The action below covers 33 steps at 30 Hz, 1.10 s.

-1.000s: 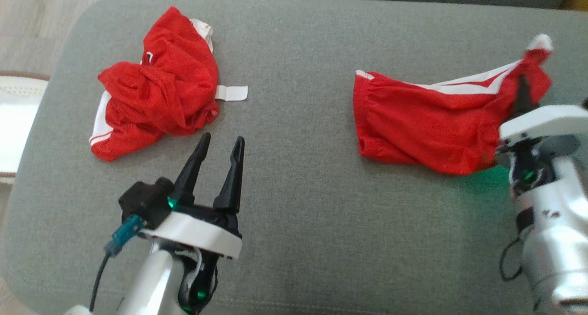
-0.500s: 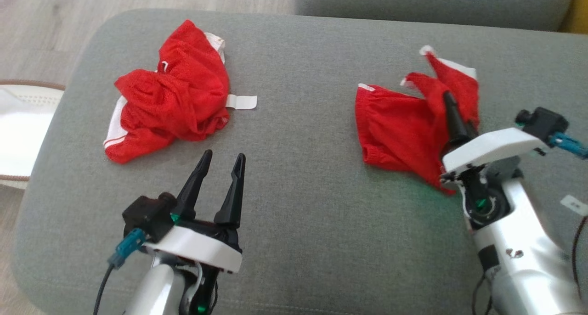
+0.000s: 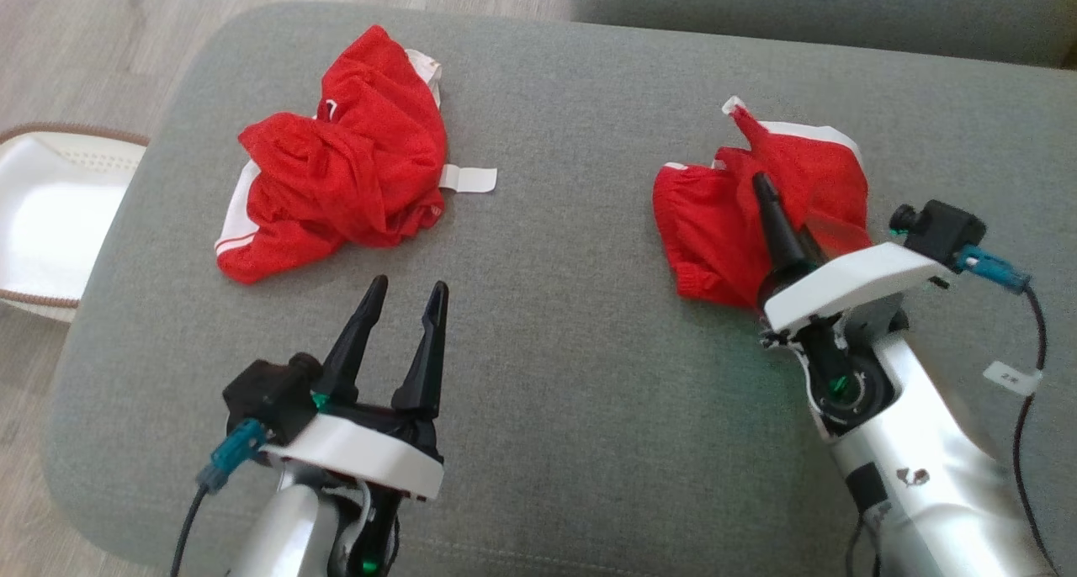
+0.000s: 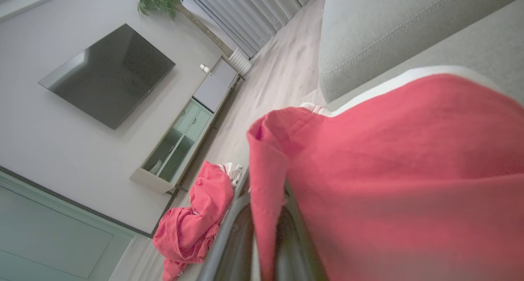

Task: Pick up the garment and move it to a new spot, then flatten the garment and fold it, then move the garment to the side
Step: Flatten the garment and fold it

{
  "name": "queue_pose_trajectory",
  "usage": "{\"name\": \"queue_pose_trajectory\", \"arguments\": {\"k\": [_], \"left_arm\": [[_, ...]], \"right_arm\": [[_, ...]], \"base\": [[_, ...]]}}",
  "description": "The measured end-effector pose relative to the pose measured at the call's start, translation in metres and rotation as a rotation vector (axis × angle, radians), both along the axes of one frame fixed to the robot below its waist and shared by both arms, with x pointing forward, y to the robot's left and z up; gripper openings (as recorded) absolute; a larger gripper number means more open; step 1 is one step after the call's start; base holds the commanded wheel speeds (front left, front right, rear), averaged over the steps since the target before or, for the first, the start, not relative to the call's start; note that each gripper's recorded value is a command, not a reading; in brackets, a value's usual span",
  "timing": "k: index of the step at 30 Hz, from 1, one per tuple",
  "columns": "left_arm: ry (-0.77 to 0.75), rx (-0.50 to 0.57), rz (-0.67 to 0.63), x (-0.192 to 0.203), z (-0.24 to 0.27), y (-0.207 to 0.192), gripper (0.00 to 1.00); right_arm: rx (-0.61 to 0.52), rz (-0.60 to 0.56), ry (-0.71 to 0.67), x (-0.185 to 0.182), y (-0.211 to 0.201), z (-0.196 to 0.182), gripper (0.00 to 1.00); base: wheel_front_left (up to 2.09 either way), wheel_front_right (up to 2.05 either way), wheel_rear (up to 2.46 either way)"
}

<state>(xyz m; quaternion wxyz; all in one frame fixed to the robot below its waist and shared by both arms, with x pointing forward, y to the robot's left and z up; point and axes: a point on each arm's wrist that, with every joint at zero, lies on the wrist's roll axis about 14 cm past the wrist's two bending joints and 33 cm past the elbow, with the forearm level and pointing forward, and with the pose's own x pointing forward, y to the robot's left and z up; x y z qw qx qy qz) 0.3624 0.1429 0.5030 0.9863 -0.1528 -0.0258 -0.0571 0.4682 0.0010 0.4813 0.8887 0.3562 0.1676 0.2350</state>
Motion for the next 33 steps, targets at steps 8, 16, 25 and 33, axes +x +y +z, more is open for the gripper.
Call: {"name": "queue_pose_trajectory", "arguments": {"k": [8,16,25,33], "left_arm": [[0.026,-0.009,0.003,0.001,-0.008,0.000,1.00],[0.041,-0.016,0.004,0.001,-0.012,-0.001,1.00],[0.034,-0.017,0.002,0.002,-0.010,-0.002,1.00],[0.000,-0.022,-0.028,0.007,0.001,-0.012,1.00]], "right_arm": [[-0.119,0.092,0.069,-0.020,0.017,-0.044,0.00],[-0.259,0.171,0.110,-0.031,0.024,-0.079,1.00],[-0.327,0.202,0.119,-0.039,0.020,-0.087,1.00],[-0.263,0.146,-0.004,-0.031,0.010,-0.044,1.00]], "base": [[0.00,0.00,0.00],[0.00,0.00,0.00],[0.00,0.00,0.00],[0.00,0.00,0.00]]}}
